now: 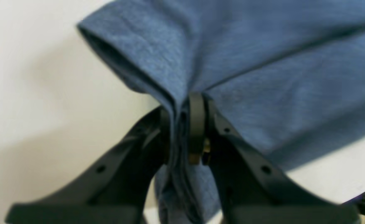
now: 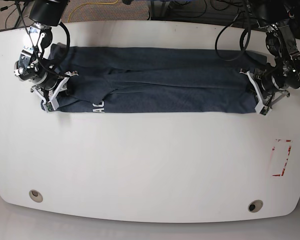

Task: Layout the t-shirt on the table in an organized manner, then fold the t-shirt properly
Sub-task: 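Fold the strip's end with the left gripper toward the right gripper, then open the left gripper on the fold and move the right gripper outward, then grasp the strip's other end with the right gripper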

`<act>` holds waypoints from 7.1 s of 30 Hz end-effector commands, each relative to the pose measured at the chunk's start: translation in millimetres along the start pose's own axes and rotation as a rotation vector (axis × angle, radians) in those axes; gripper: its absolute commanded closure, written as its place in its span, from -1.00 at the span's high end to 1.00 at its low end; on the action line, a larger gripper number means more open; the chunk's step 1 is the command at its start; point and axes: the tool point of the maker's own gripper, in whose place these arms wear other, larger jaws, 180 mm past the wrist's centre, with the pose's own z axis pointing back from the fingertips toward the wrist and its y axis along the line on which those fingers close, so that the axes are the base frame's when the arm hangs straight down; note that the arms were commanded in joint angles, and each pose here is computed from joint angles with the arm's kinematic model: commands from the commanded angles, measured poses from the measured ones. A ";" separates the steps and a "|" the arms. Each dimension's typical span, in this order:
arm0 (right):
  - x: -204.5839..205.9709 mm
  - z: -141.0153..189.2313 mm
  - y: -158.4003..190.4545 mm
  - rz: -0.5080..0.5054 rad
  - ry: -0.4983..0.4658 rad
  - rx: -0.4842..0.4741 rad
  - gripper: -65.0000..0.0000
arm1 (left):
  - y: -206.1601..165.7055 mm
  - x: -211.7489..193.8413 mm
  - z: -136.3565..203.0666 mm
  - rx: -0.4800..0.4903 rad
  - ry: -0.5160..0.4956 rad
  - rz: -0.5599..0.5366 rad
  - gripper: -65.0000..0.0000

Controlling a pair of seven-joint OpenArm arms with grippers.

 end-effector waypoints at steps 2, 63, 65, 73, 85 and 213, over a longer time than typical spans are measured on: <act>-2.8 5.3 -9.5 0.022 0.042 -0.039 -0.58 | -31.5 30.1 4.6 -0.043 -0.068 -0.122 -0.87; 0.2 3.1 1.4 0.020 0.026 -0.028 -0.58 | -229.2 170.3 -2.3 -0.364 -0.310 -0.471 -0.12; 0.2 3.1 1.4 0.020 0.026 -0.028 -0.58 | -207.7 161.4 -7.7 -0.326 -0.281 -0.445 -0.12; 2.4 3.0 1.1 0.020 0.022 -0.029 -0.58 | -164.3 117.9 -29.2 -0.276 -0.151 -0.361 -0.18; 0.9 3.1 1.3 0.020 0.024 -0.029 -0.58 | -179.8 105.1 -41.4 -0.330 -0.097 -0.371 -0.24; -7.0 12.9 58.3 -0.439 -0.054 0.285 0.60 | -76.9 24.9 -81.3 -0.229 0.025 -0.135 -0.87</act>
